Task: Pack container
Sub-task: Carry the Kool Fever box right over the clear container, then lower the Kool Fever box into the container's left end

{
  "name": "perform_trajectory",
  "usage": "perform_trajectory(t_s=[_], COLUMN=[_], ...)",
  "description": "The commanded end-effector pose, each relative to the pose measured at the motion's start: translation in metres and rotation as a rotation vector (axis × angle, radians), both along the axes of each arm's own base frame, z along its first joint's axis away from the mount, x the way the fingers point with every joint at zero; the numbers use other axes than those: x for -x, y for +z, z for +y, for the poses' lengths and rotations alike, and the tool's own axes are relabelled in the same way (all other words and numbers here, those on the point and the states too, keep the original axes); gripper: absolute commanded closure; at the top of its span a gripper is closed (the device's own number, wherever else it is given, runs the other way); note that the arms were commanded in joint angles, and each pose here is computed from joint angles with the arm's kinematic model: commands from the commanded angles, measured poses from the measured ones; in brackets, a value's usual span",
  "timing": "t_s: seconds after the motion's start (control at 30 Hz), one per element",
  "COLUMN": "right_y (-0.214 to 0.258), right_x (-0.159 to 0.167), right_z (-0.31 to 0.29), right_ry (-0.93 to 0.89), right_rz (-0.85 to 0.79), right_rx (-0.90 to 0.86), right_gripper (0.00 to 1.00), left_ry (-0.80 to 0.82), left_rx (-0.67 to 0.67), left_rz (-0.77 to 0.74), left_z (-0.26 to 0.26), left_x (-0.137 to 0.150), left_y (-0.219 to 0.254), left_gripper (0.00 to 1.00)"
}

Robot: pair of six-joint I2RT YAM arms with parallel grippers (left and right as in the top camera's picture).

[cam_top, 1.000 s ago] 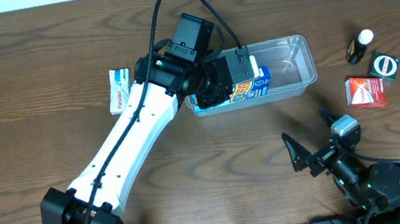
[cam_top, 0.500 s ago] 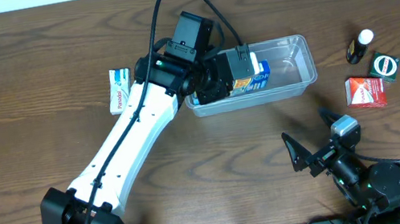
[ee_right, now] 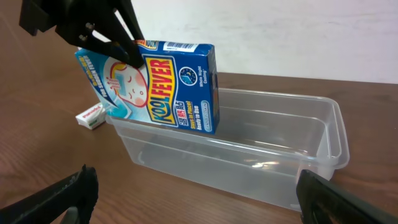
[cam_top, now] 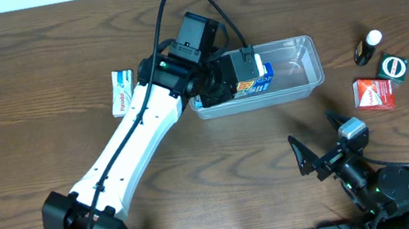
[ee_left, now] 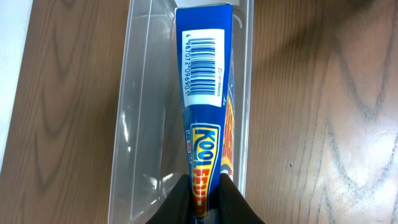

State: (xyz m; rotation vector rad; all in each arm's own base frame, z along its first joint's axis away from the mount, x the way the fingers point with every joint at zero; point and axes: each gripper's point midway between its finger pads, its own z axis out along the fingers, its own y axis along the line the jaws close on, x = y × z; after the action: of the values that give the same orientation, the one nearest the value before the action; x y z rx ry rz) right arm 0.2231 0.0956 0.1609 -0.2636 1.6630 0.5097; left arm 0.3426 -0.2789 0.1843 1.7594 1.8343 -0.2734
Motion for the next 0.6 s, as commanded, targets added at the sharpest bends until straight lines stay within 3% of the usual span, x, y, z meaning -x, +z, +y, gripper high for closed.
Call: perform_trajectory(t_s=[0.0, 0.57], right_y=[-0.002, -0.002], right_x=[0.000, 0.000], right_z=[0.000, 0.000], right_ry=[-0.001, -0.001], right_rz=[0.010, 0.010], right_rx=[-0.008, -0.008], right_gripper=[0.01, 0.01], left_ry=[0.004, 0.138], left_rx=[-0.005, 0.045], left_rz=[0.004, 0.080], left_z=[-0.001, -0.011], left_x=[-0.004, -0.020], left_y=[-0.004, -0.021], left_gripper=[0.86, 0.86])
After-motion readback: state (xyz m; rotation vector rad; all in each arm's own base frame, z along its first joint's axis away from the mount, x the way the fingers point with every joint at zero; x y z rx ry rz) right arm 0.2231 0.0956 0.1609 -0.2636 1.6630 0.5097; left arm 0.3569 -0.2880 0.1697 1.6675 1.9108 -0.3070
